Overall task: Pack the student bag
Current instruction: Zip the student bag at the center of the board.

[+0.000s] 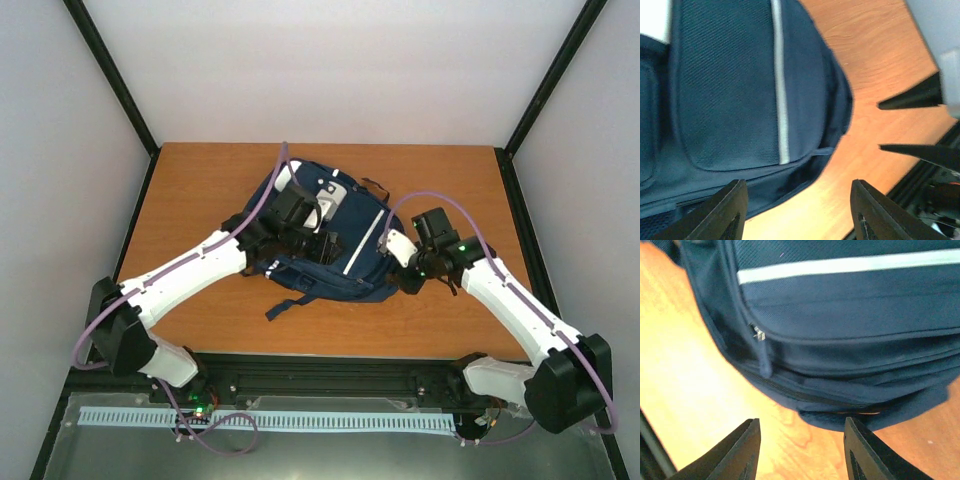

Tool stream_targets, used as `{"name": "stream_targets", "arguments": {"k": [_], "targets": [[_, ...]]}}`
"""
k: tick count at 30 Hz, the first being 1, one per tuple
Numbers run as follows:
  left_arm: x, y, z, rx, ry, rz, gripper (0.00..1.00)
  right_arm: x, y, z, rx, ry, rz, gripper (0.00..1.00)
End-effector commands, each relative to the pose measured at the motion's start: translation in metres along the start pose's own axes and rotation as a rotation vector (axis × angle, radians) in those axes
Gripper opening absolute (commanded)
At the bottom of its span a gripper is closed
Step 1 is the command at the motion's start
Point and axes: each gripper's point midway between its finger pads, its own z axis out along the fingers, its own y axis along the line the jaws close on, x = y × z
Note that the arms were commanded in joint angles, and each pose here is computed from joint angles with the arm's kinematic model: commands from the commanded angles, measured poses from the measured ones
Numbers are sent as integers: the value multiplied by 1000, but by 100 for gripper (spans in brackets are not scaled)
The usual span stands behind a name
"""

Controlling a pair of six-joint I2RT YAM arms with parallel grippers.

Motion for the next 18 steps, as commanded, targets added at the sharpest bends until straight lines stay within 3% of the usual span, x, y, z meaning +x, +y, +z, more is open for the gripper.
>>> {"name": "stream_targets", "arguments": {"k": [1, 8, 18], "targets": [[7, 34, 13, -126, -1, 33, 58, 5, 22, 12, -105, 25, -39, 47], [25, 45, 17, -100, -47, -163, 58, 2, 36, 43, -196, 62, -51, 48], [41, 62, 29, -27, -180, -618, 60, -6, 42, 75, -201, 99, -78, 47]]}}
